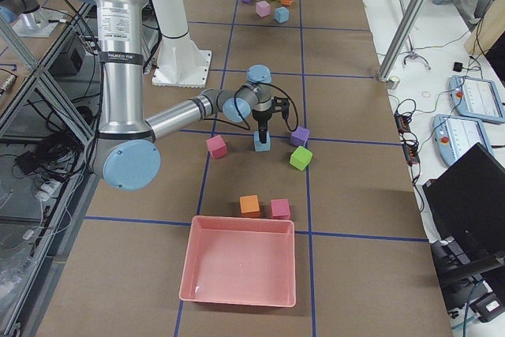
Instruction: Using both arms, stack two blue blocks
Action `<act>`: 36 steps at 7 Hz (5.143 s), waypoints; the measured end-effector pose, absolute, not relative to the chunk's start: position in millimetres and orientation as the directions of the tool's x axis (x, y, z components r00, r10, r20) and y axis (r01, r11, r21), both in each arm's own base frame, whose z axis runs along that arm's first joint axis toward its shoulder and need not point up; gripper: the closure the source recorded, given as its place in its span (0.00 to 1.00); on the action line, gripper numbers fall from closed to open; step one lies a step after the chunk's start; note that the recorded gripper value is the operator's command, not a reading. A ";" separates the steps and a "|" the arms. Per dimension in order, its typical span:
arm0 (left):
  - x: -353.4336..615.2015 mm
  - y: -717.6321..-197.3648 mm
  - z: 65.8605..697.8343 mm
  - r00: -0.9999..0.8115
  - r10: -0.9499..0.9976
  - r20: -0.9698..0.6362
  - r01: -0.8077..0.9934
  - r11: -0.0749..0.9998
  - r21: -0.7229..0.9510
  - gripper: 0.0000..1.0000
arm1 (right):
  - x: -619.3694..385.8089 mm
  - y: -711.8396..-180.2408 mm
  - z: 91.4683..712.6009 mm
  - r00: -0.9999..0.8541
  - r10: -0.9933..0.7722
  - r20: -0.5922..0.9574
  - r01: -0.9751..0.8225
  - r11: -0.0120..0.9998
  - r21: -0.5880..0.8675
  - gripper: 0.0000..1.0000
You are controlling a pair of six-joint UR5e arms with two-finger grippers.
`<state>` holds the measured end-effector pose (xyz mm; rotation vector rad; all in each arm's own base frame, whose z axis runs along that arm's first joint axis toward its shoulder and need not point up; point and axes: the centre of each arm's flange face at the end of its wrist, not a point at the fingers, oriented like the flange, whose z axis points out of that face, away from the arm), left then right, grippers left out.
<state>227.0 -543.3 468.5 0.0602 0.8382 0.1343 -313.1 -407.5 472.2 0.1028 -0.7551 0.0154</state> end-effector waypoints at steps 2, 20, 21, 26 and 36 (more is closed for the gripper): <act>227.0 -543.3 468.5 0.661 0.142 -0.737 -0.094 0.990 0.106 0.00 | -312.1 -405.9 477.5 0.734 -0.061 0.676 -0.020 0.994 0.111 0.01; 254.2 -517.4 492.8 0.671 -0.140 -0.728 0.103 0.990 -0.096 0.01 | -348.9 -432.7 399.7 0.711 -0.105 0.695 0.006 0.990 0.144 0.37; 253.4 -516.1 493.3 0.656 -0.190 -0.731 0.142 0.982 -0.128 0.01 | -359.3 -439.1 363.9 0.716 -0.090 0.692 0.001 0.992 0.128 0.37; 279.4 -500.3 491.8 0.593 -0.379 -0.710 0.260 0.925 -0.276 0.01 | -435.3 -436.5 234.2 0.678 0.001 0.735 -0.044 0.998 0.039 0.37; 308.8 -506.5 501.7 0.590 -0.450 -0.671 0.304 0.893 -0.332 0.30 | -549.6 -418.6 182.8 0.690 0.144 0.710 -0.169 0.985 -0.035 0.35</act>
